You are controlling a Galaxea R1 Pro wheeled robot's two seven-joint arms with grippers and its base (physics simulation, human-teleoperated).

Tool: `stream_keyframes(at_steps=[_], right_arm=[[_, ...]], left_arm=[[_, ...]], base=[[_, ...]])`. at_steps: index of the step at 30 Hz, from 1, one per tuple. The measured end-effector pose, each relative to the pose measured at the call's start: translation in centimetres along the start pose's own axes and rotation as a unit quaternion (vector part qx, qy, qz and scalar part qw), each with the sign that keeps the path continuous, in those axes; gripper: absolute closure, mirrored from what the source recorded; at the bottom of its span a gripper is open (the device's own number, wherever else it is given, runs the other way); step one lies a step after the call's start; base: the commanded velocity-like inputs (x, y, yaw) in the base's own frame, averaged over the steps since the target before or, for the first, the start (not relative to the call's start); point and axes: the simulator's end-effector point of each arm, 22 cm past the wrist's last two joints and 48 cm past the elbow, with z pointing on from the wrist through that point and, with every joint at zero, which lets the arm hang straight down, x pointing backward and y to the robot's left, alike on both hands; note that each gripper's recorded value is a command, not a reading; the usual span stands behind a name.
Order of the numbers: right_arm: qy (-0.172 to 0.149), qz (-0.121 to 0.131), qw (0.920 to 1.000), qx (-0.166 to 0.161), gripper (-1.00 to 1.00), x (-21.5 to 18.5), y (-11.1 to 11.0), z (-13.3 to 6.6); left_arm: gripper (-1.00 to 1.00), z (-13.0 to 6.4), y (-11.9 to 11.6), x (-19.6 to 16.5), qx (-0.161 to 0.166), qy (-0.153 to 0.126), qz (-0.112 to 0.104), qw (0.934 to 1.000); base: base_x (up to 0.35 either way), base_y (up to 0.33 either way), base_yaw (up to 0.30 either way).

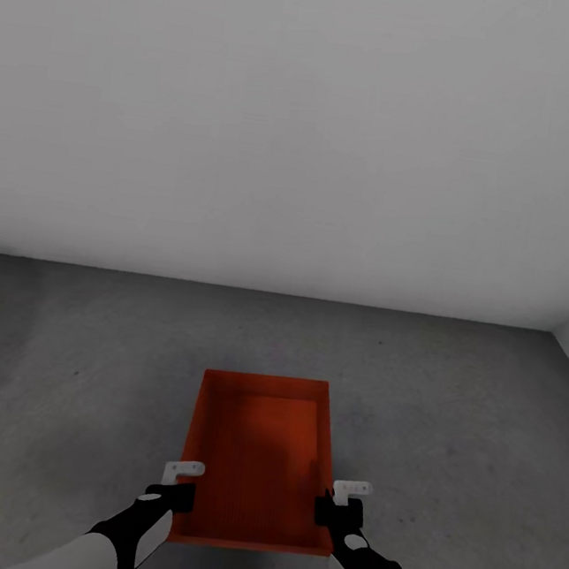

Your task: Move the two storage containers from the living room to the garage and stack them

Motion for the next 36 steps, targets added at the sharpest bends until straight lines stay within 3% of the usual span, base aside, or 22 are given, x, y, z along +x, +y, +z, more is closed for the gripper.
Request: stream_keyframes(at_steps=[16, 36], right_arm=[[0.0, 0.0, 1.0, 0.0, 1.0, 1.1, 0.1, 2.1], [0.0, 0.0, 1.0, 0.0, 1.0, 1.2, 0.1, 2.1]], left_arm=[[1.0, 2.3, 0.0, 0.6, 0.0, 0.0, 0.0, 1.0], [1.0, 2.3, 0.0, 0.6, 0.0, 0.0, 0.0, 1.0]], base=[[0.0, 0.0, 0.0], [0.0, 0.0, 0.0]])
